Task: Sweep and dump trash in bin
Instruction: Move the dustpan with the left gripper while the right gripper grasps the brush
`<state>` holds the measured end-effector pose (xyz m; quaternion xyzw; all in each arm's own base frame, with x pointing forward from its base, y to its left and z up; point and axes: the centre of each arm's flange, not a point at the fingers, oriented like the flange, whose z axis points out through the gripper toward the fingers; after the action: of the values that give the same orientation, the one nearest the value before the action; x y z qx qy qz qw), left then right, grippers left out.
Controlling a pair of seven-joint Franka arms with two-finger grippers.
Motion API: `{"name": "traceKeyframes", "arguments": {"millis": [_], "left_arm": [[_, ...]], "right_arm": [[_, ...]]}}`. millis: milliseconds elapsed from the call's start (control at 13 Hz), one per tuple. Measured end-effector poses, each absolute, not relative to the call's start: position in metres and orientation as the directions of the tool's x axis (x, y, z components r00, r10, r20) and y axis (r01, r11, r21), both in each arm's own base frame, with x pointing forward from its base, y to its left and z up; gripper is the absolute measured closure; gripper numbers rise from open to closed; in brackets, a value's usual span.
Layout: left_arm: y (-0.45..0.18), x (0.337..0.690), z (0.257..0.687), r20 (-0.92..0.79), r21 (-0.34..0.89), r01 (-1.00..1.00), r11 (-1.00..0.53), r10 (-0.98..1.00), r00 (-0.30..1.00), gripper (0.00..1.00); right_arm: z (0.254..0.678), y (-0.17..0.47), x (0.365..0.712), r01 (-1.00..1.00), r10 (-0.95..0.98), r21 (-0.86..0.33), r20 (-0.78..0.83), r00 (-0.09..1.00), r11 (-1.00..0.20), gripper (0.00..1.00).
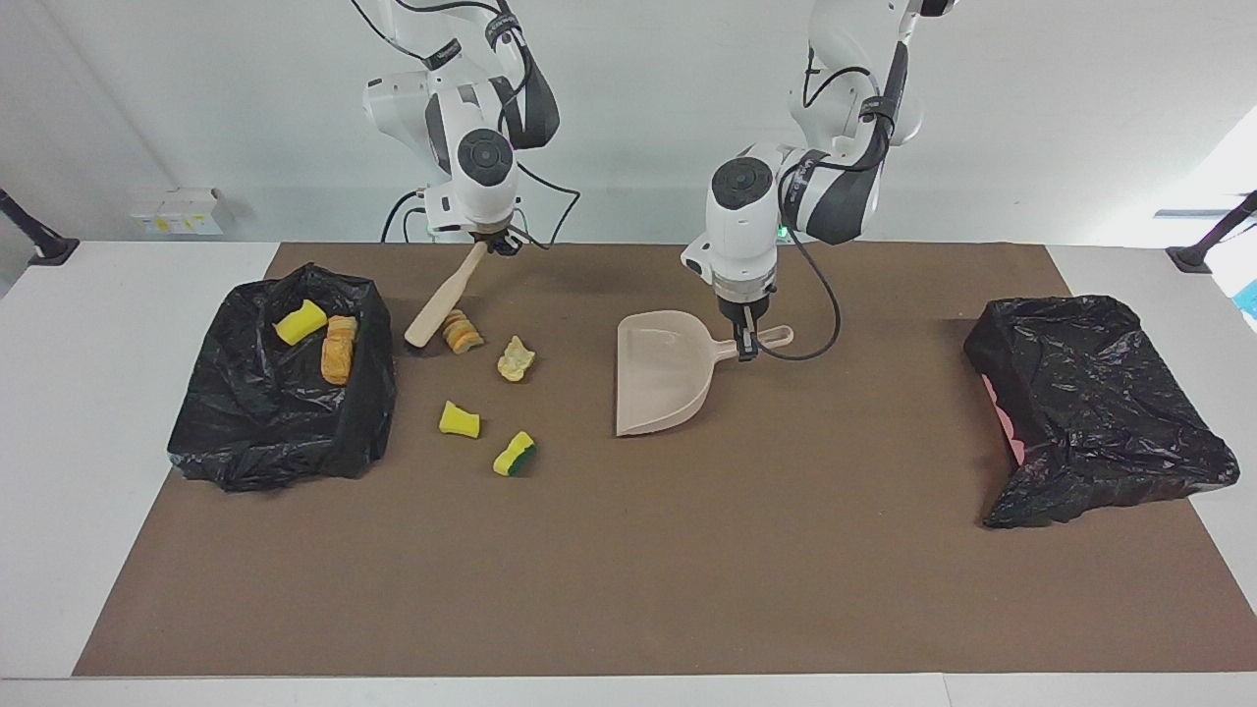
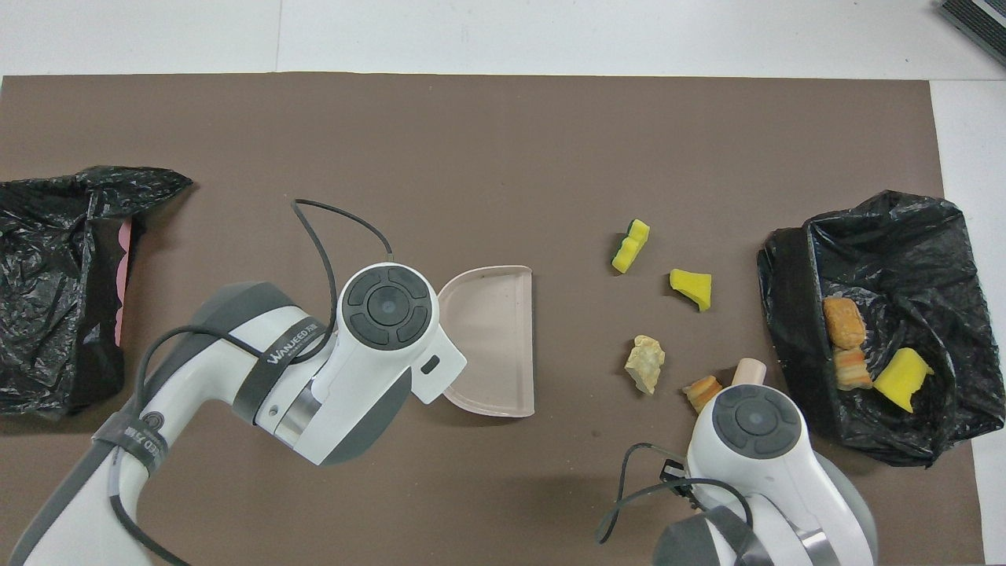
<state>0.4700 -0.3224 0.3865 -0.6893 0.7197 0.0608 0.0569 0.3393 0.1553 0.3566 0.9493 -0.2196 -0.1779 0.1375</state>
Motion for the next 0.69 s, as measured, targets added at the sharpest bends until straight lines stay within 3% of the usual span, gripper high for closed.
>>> {"name": "traceKeyframes", "arguments": {"millis": [383,690], "left_arm": [[-0.320,0.467,0.371,-0.151,-0.007,-0.999,0.036,-0.988,-0.034,0.69],[-0.321,0.466,0.366,-0.130,-0.030,-0.999,0.043,-0.991,-0.039,0.69]], "right_arm": [[0.359,0.188,0.361,-0.251,-0.287,0.150,-0.320,0.903,-0.956,0.73],[0.362,0.250,0.367,-0.109,-0.120,0.050,-0.329,0.937,-0.993,0.73]]}}
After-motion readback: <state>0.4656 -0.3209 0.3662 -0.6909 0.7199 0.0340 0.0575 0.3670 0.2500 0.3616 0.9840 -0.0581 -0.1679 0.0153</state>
